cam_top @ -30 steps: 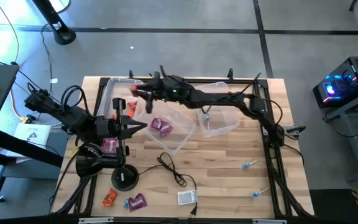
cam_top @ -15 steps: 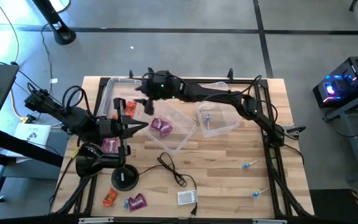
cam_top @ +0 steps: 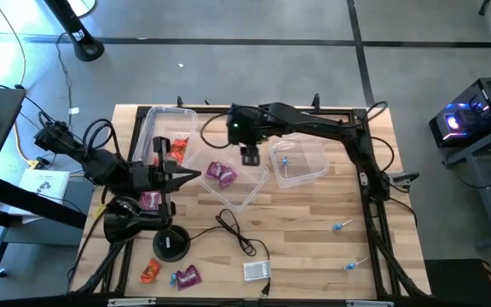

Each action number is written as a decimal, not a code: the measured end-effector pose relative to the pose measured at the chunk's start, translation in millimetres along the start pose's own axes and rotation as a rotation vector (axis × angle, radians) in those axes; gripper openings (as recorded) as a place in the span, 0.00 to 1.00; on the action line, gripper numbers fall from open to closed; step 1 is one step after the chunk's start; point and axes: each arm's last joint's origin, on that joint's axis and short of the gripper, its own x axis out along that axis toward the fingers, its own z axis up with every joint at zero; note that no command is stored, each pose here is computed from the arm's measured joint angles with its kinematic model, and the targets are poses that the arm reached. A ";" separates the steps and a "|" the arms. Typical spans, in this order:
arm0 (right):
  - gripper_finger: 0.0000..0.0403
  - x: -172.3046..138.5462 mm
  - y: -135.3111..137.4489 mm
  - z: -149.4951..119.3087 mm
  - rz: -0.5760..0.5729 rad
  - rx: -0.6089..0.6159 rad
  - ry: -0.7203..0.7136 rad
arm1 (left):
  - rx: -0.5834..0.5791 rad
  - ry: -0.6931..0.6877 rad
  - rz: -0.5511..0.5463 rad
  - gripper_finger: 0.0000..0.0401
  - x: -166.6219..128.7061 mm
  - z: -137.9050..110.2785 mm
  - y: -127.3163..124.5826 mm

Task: Sort candy
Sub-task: Put the blue candy into the right transparent bin

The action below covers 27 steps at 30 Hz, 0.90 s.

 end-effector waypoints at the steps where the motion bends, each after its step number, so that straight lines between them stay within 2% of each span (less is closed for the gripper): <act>1: 0.56 -6.7 2.8 -2.8 -0.007 0.006 0.006 | -0.004 0.001 0.000 0.00 -0.3 0.0 0.3; 6: 0.56 -57.8 27.8 -30.5 -0.083 0.041 -0.048 | -0.007 0.000 0.002 0.00 -0.5 0.2 0.6; 13: 0.56 -106.5 89.1 -111.5 -0.135 0.196 -0.132 | -0.007 0.000 -0.001 0.00 -0.9 0.5 0.0; 16: 0.56 -122.0 115.9 -147.0 -0.072 0.309 -0.147 | -0.006 0.000 -0.002 0.00 -0.9 0.4 -0.1; 20: 0.56 -138.2 144.7 -181.5 0.013 0.439 -0.165 | -0.002 0.004 0.001 0.00 -0.4 -0.3 0.6; 27: 0.56 -145.1 185.1 -212.7 0.119 0.568 -0.062 | 0.003 0.012 0.013 0.00 1.2 -1.9 2.9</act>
